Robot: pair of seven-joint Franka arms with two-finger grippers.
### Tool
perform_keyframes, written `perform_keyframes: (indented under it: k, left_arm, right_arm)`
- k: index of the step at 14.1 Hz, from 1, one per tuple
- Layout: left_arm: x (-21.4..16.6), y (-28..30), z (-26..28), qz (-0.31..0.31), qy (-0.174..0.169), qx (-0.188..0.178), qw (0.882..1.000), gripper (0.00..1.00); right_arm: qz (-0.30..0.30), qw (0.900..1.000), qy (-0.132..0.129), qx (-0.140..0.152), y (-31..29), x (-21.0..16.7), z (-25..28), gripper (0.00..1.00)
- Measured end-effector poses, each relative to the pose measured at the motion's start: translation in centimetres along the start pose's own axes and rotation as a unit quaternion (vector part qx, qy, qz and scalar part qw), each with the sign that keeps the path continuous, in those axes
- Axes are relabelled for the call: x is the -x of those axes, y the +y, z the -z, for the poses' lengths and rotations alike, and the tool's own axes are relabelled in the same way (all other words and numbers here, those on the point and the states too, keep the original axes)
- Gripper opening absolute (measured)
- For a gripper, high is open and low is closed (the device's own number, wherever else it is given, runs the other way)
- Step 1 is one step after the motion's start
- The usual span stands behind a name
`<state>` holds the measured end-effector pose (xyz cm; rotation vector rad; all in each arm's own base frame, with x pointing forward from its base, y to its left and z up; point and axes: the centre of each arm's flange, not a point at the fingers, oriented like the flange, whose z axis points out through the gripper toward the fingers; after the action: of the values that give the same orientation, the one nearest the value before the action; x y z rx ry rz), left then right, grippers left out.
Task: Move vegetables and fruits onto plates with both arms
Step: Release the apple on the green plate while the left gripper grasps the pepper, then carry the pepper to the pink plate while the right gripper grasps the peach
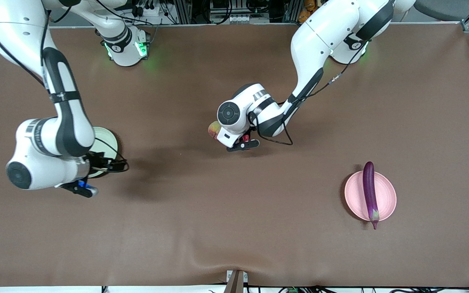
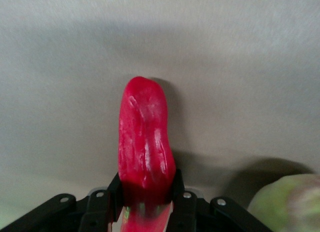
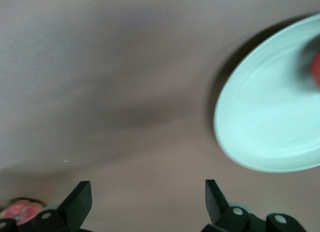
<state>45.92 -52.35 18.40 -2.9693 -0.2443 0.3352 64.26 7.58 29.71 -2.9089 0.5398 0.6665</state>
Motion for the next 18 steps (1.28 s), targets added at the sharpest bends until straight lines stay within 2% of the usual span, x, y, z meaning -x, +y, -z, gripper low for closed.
perform_keyframes:
  k: [3, 6, 9, 11, 15, 17, 18]
  left_arm:
    - [-1.8, -1.0, 5.7, 0.020, 0.031, 0.033, 0.999, 0.39]
    - [-5.4, -5.9, 16.2, 0.073, 0.072, 0.092, 0.991, 0.39]
    - [-10.1, -15.2, 26.7, 0.156, 0.093, 0.166, 0.969, 0.39]
    - [-13.1, -22.4, 31.2, 0.210, 0.111, 0.192, 0.952, 0.39]
    - [-18.8, -34.3, 32.9, 0.300, 0.123, 0.202, 0.924, 0.39]
    - [-21.0, -39.1, 31.9, 0.319, 0.124, 0.193, 0.919, 0.39]
    - [-22.1, -41.3, 31.1, 0.317, 0.128, 0.183, 0.922, 0.39]
  right_arm:
    - [-0.027, 1.000, -0.010, -0.006, -4.2, 2.3, -0.5, 1.00]
    - [-0.053, 0.998, -0.025, -0.022, -8.0, 5.1, -0.7, 1.00]
    - [-0.083, 0.996, -0.028, -0.006, -12.9, 8.6, -2.4, 1.00]
    - [-0.102, 0.994, -0.025, -0.003, -16.5, 11.3, -4.5, 1.00]
    - [-0.150, 0.989, 0.003, -0.010, -22.9, 16.8, -10.2, 1.00]
    - [-0.166, 0.986, 0.022, -0.017, -25.9, 19.7, -13.3, 1.00]
    - [-0.170, 0.985, 0.031, -0.020, -27.0, 20.9, -15.1, 1.00]
